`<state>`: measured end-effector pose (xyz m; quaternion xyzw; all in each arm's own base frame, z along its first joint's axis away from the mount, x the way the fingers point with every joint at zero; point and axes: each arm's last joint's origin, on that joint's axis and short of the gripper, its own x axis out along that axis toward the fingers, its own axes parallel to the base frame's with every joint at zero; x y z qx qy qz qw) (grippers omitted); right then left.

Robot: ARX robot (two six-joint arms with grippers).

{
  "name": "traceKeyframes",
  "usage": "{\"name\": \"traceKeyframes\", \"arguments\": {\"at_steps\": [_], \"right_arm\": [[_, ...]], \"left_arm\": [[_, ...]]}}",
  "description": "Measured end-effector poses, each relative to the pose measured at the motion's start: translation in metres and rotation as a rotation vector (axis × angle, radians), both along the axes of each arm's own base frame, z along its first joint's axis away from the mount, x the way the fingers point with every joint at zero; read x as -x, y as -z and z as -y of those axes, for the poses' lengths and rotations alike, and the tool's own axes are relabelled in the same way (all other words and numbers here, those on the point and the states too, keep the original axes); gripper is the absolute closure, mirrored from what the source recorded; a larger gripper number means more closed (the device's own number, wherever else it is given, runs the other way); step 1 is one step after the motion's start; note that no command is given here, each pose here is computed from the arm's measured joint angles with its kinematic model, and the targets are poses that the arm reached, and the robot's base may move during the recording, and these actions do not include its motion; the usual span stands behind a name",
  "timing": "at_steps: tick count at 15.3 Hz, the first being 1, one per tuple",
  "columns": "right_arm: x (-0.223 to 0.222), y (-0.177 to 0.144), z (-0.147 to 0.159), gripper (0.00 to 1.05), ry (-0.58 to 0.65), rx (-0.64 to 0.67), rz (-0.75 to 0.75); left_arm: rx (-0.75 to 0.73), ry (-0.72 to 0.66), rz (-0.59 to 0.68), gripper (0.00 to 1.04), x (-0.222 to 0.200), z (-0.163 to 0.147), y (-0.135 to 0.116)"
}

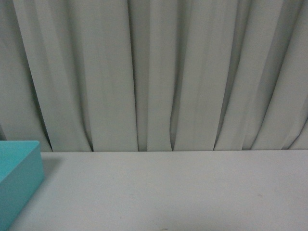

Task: Wind up and store yellow beetle toy

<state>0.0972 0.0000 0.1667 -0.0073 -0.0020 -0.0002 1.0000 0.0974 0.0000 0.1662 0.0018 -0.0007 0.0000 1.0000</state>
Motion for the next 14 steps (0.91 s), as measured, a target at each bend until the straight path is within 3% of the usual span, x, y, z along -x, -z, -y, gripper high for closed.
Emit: {"name": "traceKeyframes", "arguments": {"at_steps": [5,7,10,11,14], "right_arm": [[0.0,0.0,0.0,0.07,0.0,0.0,0.0],[0.0,0.0,0.0,0.07,0.0,0.0,0.0],[0.0,0.0,0.0,0.07,0.0,0.0,0.0],[0.0,0.0,0.0,0.07,0.0,0.0,0.0],[0.0,0.0,0.0,0.07,0.0,0.0,0.0]], "left_arm": [[0.001,0.0,0.0,0.54,0.0,0.0,0.0],[0.001,0.0,0.0,0.47,0.0,0.0,0.0],[0.001,0.0,0.0,0.11,0.0,0.0,0.0],[0.0,0.0,0.0,0.06,0.0,0.0,0.0],[0.001,0.0,0.0,0.07,0.0,0.0,0.0]]}}
